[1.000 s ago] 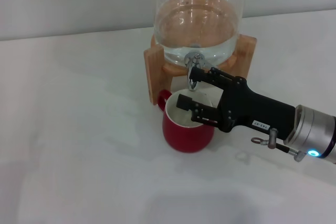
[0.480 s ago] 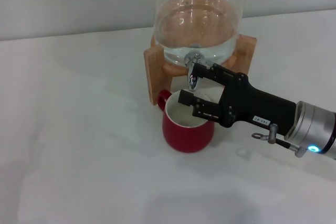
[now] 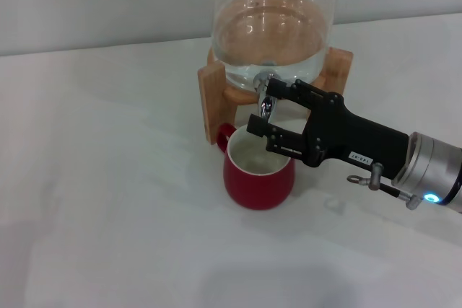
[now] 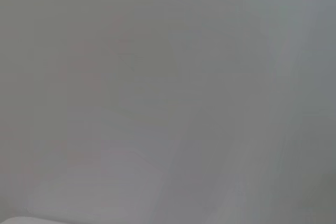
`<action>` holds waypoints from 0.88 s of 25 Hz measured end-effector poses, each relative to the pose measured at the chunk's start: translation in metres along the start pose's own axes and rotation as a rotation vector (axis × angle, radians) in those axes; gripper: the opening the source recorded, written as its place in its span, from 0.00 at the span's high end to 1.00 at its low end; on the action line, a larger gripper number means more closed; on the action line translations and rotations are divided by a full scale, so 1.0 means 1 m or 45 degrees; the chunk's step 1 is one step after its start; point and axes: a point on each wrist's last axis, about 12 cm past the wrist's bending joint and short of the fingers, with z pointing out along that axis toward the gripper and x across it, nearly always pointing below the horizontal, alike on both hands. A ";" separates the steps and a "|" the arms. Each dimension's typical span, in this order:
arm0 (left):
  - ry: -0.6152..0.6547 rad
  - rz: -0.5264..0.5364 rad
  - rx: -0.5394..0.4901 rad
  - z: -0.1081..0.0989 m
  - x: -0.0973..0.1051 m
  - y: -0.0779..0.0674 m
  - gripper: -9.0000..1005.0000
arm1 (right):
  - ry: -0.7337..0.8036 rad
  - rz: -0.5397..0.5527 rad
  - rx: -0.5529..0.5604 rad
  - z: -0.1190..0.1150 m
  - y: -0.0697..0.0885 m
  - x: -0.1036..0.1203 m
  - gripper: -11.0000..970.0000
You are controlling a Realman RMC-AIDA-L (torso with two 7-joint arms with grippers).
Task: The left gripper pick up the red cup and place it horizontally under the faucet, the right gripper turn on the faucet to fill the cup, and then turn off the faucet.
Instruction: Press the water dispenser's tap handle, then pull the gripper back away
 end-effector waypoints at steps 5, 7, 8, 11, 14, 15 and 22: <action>-0.001 0.000 0.000 0.000 0.000 0.000 0.12 | 0.008 -0.004 0.006 -0.001 -0.001 0.000 0.18; 0.000 0.000 0.000 0.000 0.000 0.000 0.12 | 0.011 -0.005 0.009 -0.001 -0.002 0.000 0.18; 0.000 0.001 0.000 0.000 0.000 0.000 0.12 | 0.013 -0.006 0.010 -0.001 -0.002 0.000 0.18; 0.000 0.001 0.000 0.000 0.000 0.000 0.12 | 0.020 -0.009 0.016 -0.001 -0.003 0.001 0.18; 0.000 0.001 0.001 0.000 0.000 0.000 0.12 | 0.026 -0.011 0.020 -0.002 -0.004 0.001 0.18; 0.000 0.001 0.001 0.000 0.000 0.000 0.12 | 0.026 -0.012 0.020 -0.002 -0.004 0.000 0.18; 0.002 0.001 0.002 0.000 0.000 0.000 0.12 | 0.030 -0.021 0.027 -0.004 -0.006 -0.001 0.18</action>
